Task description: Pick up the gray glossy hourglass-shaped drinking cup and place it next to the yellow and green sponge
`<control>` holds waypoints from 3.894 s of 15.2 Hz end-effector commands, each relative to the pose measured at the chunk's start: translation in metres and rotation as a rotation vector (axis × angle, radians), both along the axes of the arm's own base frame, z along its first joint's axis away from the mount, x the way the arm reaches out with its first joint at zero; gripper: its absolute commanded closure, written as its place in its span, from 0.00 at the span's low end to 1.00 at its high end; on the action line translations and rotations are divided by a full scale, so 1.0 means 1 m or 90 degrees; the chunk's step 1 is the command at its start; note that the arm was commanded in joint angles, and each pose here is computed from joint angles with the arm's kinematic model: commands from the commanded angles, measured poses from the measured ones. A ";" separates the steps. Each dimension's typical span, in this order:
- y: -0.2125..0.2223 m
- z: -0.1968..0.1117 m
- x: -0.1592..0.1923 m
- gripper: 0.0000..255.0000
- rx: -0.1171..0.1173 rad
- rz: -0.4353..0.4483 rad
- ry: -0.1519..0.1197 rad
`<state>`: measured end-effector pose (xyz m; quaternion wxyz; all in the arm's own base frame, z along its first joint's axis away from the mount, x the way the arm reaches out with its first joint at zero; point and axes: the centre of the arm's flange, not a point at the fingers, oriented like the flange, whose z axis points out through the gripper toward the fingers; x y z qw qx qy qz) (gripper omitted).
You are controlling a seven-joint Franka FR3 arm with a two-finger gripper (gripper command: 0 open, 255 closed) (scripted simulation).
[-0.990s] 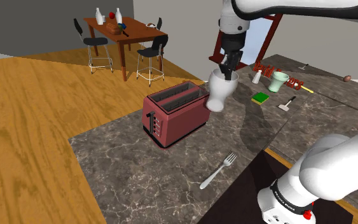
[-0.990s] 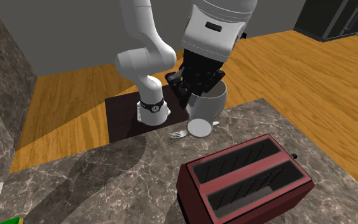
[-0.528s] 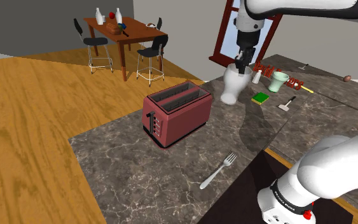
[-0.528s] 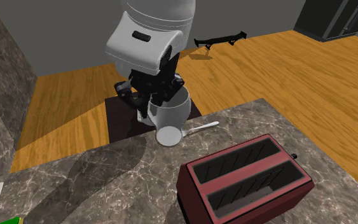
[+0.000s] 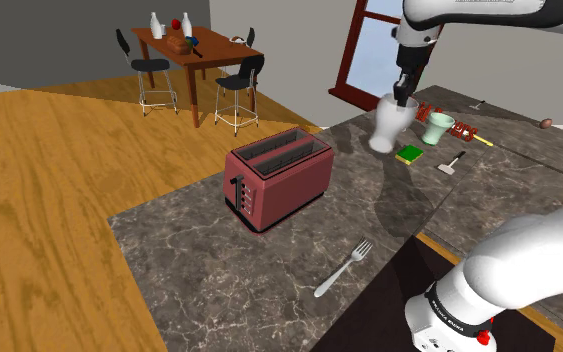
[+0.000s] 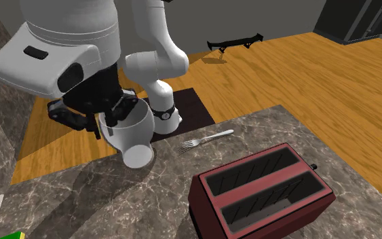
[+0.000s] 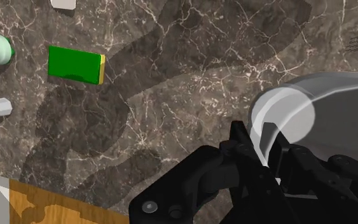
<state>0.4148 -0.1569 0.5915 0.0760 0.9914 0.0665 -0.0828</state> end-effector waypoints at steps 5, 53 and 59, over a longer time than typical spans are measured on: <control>-0.076 0.000 -0.003 1.00 0.000 0.001 0.000; -0.269 -0.174 -0.009 1.00 0.000 0.001 0.000; -0.269 -0.206 -0.009 1.00 0.000 0.001 0.000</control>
